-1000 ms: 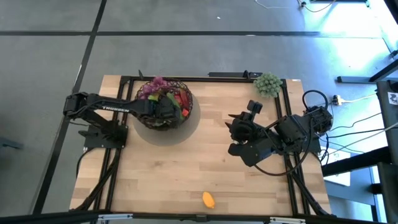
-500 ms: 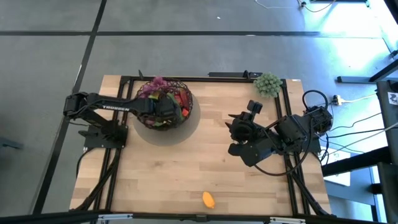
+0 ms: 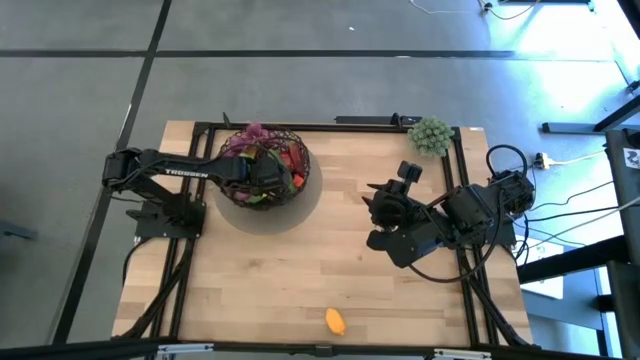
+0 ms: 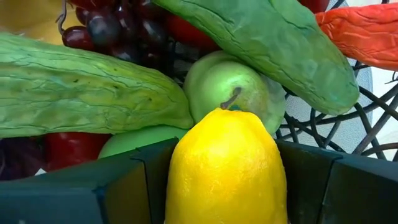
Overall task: Build produce basket
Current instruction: Put the left yellow lemon into the black wire basket
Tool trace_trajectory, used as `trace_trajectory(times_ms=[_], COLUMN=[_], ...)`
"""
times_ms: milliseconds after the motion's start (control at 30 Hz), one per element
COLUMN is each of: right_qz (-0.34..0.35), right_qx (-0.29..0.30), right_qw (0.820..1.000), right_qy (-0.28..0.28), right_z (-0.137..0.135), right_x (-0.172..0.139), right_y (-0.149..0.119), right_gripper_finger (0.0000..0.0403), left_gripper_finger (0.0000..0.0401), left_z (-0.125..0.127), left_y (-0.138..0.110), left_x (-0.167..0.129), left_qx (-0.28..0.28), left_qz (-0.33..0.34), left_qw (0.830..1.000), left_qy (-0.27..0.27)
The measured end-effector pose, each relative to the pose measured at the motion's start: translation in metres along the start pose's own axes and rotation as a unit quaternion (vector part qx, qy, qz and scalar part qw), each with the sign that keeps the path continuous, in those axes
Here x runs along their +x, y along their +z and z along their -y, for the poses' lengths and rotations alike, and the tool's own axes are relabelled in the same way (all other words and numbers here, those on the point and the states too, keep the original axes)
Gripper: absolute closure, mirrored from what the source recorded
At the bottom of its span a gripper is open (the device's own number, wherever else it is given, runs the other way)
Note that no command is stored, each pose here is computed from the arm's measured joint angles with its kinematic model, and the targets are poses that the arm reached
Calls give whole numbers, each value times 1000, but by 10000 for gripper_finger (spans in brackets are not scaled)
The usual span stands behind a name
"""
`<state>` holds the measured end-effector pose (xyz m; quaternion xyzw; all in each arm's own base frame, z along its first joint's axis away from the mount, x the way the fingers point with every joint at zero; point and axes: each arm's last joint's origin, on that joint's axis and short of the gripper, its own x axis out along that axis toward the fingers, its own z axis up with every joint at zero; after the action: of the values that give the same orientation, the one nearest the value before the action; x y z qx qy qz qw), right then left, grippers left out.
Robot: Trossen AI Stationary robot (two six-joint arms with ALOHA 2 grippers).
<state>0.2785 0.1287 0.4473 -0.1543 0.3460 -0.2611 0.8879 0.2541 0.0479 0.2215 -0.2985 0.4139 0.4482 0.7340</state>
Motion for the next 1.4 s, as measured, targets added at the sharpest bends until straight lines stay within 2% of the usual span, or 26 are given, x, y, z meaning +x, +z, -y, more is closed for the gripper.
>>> trace_trajectory(times_ms=[233,533,833,1133,1400], right_qz=[-6,-10,-42,-66,-67], right_qx=[29,29,42,59,72], right_qw=[1000,1000,994,977,966], right_qy=[0,3,93,193,241], right_z=[2,3,-3,-11,-14], right_x=[3,5,5,3,1], right_y=[1,1,2,4,8], right_gripper_finger=[267,267,267,267,267], left_gripper_finger=[194,194,194,194,194], left_z=[0,0,0,0,1], left_y=[0,0,0,0,1], left_x=[0,0,0,0,0], left_qx=[1,1,1,1,17], left_qz=[0,0,-2,-2,2], left_qw=[1000,1000,1000,1000,1000], left_qy=[0,0,-1,-2,-6])
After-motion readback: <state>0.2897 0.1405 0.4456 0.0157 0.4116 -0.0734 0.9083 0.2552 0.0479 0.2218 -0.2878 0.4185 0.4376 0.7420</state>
